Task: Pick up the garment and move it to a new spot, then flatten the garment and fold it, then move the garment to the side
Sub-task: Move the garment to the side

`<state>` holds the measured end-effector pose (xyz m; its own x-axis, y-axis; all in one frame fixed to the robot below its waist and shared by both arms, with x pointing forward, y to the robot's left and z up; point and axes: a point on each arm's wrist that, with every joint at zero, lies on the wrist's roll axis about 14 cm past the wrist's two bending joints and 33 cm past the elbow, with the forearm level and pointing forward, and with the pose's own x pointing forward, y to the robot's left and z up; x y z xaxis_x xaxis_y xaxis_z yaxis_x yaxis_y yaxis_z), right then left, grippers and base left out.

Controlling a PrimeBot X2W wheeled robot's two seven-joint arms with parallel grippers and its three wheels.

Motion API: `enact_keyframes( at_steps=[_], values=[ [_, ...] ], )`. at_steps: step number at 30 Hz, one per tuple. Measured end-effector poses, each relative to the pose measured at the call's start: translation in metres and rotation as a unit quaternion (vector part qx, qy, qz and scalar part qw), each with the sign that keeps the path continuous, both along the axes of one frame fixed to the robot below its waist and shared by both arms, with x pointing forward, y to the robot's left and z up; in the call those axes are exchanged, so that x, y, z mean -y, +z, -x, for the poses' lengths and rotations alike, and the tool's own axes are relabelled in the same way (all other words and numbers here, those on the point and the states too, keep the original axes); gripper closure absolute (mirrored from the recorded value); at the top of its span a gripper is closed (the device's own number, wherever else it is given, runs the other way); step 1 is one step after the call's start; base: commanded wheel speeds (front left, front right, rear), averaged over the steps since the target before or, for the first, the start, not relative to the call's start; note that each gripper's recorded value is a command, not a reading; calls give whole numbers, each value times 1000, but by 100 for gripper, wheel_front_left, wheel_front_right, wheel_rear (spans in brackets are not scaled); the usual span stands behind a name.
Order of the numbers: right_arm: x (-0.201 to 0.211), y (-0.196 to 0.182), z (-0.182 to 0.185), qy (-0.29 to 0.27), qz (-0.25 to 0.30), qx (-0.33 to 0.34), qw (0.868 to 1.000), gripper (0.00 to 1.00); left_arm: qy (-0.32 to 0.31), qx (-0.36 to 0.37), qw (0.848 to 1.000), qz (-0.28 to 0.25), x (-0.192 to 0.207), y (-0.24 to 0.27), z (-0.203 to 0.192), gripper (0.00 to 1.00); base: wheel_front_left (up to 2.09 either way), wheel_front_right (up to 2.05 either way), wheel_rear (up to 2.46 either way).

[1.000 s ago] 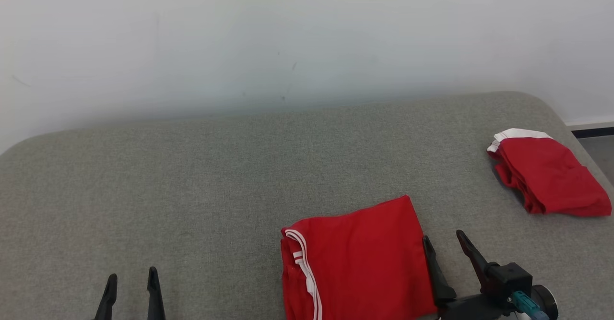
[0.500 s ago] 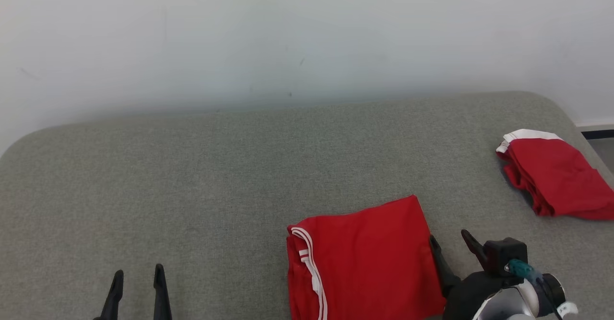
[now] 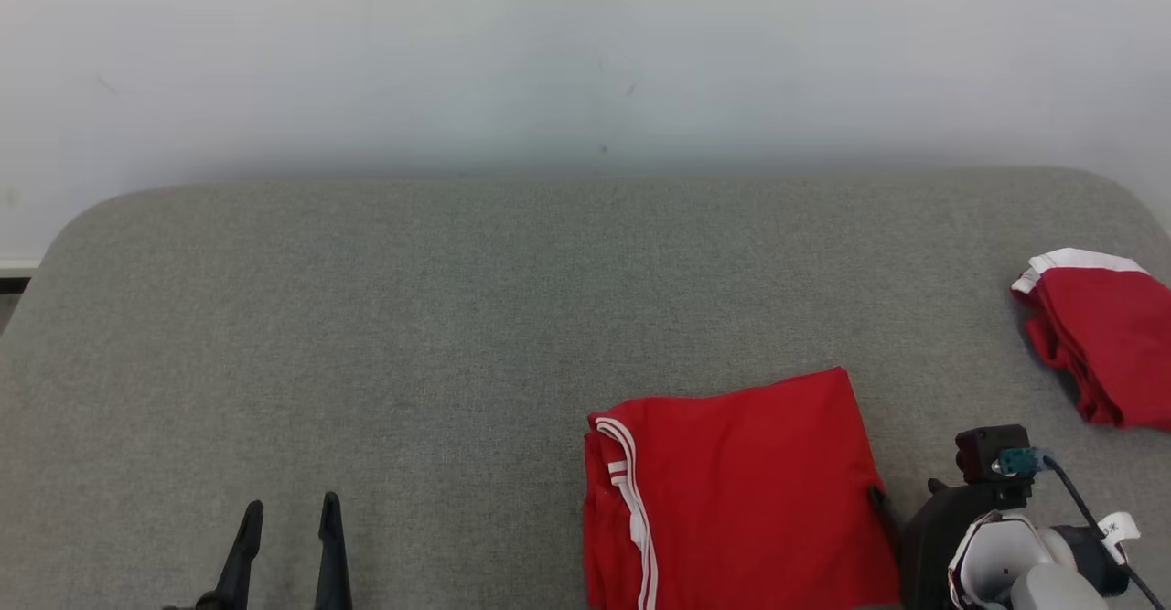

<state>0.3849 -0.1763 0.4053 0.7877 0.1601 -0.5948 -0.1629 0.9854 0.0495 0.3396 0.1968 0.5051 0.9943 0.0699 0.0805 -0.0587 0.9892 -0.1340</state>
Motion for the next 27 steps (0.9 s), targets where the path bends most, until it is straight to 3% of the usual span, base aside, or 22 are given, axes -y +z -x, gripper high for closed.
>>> enact_keyframes(
  at_steps=[14,15,16,17,27],
  values=[
    [-22,-41,-9,34,-8,-106,994,0,13,-14,1000,-5,-11,-8,-11,0,0,0,0],
    [-22,-42,-9,37,-5,-111,993,29,14,-15,1000,-5,-11,-9,-11,0,0,0,0],
    [-22,-43,-10,42,0,-114,993,80,14,-16,1000,-5,-11,-9,-11,0,0,0,0],
    [-22,-43,-10,45,4,-117,992,100,15,-15,1000,-5,-11,-9,-12,0,0,0,0],
    [-15,-25,-37,89,60,-96,990,100,10,-6,1000,-1,-7,-3,-26,0,0,0,0]
  ],
)
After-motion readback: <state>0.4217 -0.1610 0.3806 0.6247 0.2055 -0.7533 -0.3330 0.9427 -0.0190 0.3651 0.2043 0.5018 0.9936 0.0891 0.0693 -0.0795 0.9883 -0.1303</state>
